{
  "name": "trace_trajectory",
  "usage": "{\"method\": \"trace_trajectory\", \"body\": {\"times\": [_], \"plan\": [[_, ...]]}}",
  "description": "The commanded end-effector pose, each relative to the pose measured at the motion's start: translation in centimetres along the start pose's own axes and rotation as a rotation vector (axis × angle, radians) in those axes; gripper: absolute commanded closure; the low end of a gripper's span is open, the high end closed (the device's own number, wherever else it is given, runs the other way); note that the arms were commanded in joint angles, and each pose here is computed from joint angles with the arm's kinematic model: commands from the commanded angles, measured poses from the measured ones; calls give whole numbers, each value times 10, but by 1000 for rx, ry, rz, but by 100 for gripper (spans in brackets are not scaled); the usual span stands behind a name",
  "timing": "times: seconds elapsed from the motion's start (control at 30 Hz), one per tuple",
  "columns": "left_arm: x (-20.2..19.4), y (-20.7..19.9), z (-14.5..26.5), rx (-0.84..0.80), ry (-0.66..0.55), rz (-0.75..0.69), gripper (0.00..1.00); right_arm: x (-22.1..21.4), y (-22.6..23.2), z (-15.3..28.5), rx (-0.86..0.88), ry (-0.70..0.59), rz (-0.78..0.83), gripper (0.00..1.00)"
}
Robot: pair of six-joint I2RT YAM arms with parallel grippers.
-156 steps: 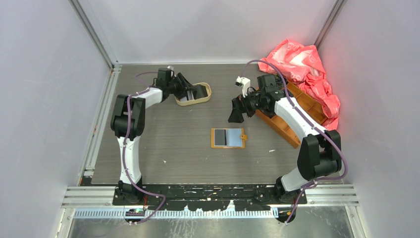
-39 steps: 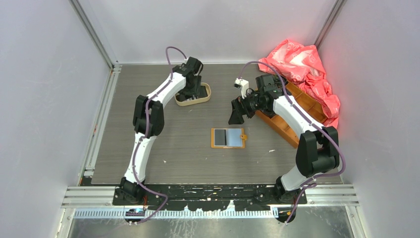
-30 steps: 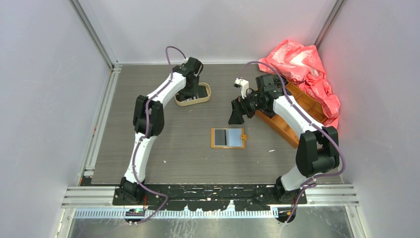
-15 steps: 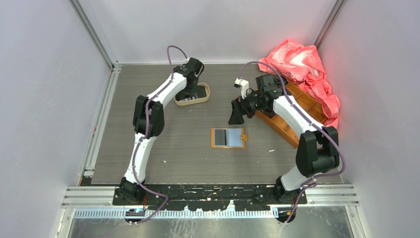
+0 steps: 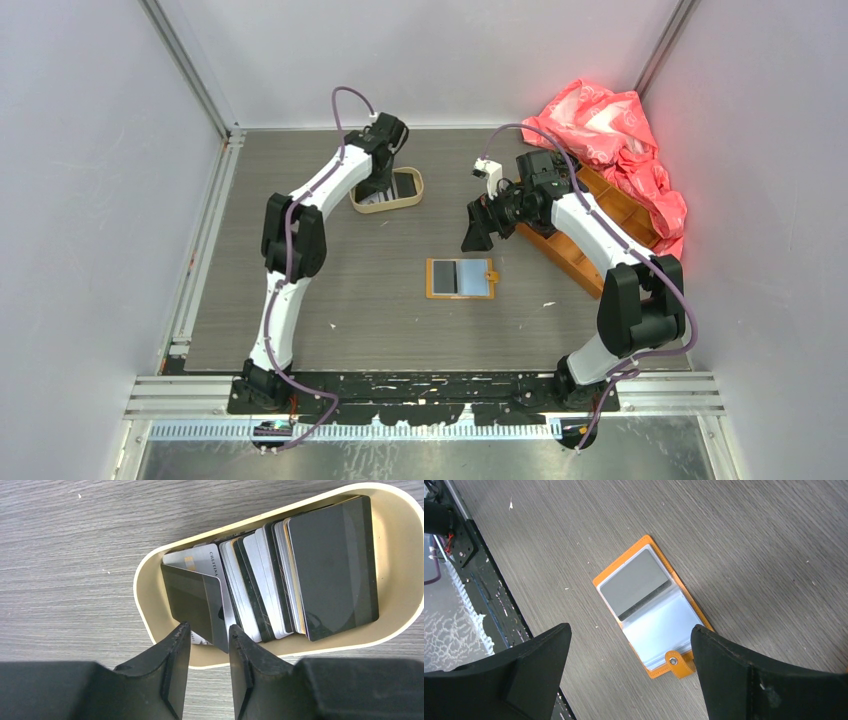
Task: Put the credit cards into the card holder
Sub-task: Pick up the credit card from the storage box.
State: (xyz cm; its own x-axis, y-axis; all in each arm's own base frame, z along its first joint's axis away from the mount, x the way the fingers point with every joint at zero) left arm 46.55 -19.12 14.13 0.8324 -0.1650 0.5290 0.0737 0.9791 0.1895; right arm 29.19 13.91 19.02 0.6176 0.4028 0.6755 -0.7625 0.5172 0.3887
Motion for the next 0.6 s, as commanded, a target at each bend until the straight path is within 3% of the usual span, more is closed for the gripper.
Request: {"method": "trace_trajectory", "body": {"times": [0.0,0.27,0.57], "plan": [[13,18,25,41,-60,13,68,17,3,4,15,-45,54,6],[13,21,28,58,-63,11,76,17,4,4,19,-45,54,6],[16,26,32,84,-80,-8,98,17,5,4,23,-46,54,6]]}}
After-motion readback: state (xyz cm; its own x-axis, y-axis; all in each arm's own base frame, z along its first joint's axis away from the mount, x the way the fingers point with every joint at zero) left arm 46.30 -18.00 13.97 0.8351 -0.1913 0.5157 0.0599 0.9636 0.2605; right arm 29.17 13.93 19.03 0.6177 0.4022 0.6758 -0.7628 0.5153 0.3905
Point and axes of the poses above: each gripper's point midway between its finger pads, its own z axis back along the fingers, its own y axis along the line the jaws close on, x = y × z, the point moved 7 cm from there along z, back along the fingers, and after that the axes turned 1 degree about z, right-handed, at the moved point
